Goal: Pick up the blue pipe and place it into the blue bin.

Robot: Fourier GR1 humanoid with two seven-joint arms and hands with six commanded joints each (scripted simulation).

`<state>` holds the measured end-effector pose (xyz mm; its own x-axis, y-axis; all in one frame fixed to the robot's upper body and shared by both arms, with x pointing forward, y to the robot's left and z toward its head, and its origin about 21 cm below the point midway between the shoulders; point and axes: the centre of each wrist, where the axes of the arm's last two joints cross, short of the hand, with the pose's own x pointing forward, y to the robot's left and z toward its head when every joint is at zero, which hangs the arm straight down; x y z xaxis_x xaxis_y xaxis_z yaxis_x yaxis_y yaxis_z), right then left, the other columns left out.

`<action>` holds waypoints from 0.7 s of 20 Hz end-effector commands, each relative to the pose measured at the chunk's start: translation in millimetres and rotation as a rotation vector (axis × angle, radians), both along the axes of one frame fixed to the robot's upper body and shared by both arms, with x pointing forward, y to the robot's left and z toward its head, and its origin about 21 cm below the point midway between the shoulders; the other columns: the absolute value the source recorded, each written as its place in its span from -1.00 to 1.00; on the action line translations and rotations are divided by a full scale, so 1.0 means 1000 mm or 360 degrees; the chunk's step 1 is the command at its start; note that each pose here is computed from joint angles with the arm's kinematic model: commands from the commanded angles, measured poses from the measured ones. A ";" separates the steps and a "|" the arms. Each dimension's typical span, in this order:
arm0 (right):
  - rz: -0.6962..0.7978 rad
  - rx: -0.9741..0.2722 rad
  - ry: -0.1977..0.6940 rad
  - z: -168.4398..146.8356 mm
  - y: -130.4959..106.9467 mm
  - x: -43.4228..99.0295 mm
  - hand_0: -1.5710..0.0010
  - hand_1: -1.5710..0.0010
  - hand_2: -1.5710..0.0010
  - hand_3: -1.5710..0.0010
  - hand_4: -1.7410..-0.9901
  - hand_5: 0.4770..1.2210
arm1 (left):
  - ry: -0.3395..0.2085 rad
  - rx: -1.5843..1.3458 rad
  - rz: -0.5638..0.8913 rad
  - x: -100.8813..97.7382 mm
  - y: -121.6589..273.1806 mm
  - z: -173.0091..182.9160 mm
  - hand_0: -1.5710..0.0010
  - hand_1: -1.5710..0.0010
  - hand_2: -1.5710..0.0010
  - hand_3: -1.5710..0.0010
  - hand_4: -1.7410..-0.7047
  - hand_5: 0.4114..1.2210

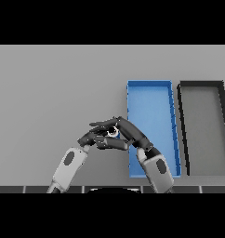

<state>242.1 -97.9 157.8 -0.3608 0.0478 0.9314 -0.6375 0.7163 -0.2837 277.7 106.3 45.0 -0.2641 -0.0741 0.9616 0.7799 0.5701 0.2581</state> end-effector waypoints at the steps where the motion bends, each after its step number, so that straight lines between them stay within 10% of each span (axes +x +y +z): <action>1: -0.0009 0.0004 0.0011 0.001 0.001 0.003 -1.00 -1.00 -1.00 -0.99 -0.35 0.99 | 0.0032 0.0040 0.0020 -0.001 -0.001 -0.001 0.69 0.71 0.71 0.78 0.32 0.24; 7: -0.0027 0.0030 -0.0046 0.001 0.000 0.004 -1.00 -1.00 -1.00 -1.00 -0.36 1.00 | 0.0132 0.0083 0.0093 0.000 0.000 -0.005 0.92 0.92 0.93 0.94 0.48 -0.52; 14: 0.0005 0.0197 -0.0030 0.027 -0.005 0.009 -1.00 -1.00 -1.00 -1.00 -0.34 1.00 | 0.0185 0.0169 0.0142 0.001 -0.001 -0.009 0.98 0.98 0.98 0.99 0.49 -0.78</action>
<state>251.0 -103.2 185.3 -0.3824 -0.0712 0.9213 -0.6346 0.7449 -0.2058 278.5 105.3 35.6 -0.1382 -0.1964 0.9707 0.7560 0.6122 0.2315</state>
